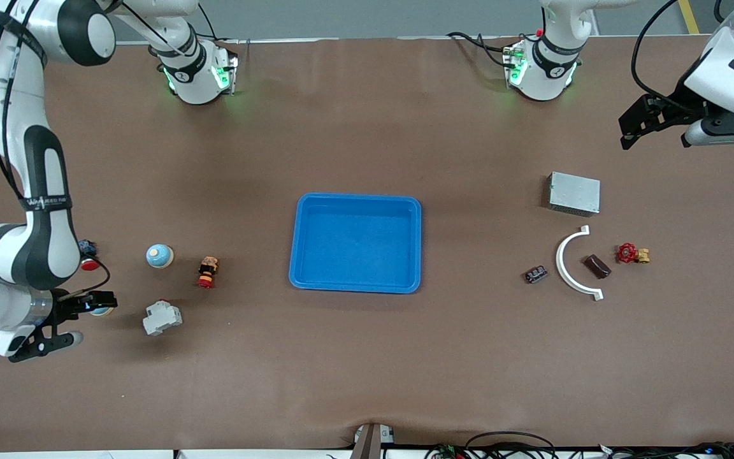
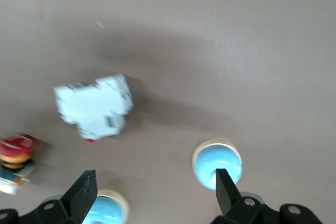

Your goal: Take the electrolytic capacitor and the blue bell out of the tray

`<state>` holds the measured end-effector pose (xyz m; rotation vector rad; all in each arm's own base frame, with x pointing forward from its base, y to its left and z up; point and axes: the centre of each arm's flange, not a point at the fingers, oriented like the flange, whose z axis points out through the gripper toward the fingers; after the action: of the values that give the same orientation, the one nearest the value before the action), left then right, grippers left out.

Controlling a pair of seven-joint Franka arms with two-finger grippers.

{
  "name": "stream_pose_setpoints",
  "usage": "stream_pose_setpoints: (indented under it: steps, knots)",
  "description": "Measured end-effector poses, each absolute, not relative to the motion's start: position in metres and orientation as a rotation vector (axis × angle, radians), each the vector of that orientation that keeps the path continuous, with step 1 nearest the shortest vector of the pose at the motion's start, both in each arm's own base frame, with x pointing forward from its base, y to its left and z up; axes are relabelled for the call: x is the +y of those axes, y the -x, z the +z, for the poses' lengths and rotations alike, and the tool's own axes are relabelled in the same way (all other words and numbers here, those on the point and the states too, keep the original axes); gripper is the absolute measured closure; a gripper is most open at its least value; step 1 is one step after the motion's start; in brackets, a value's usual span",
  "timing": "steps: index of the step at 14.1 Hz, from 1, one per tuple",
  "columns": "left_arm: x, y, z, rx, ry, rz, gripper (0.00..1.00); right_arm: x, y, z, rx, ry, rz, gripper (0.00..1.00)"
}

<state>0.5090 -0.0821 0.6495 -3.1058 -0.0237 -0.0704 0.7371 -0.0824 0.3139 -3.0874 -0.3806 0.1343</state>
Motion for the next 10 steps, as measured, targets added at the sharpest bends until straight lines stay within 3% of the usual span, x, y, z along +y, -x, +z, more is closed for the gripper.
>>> stream_pose_setpoints:
  steps: [3, 10]
  knots:
    - [-0.058, -0.512, 0.650, -0.083, 3.112, -0.067, 0.00, -0.053, -0.732, 0.379, -0.294, 3.106, 0.072, 0.00]
    - [-0.076, -0.510, 0.649, -0.031, 3.112, -0.067, 0.00, -0.041, -0.683, 0.531, -0.058, 3.112, -0.004, 0.00]
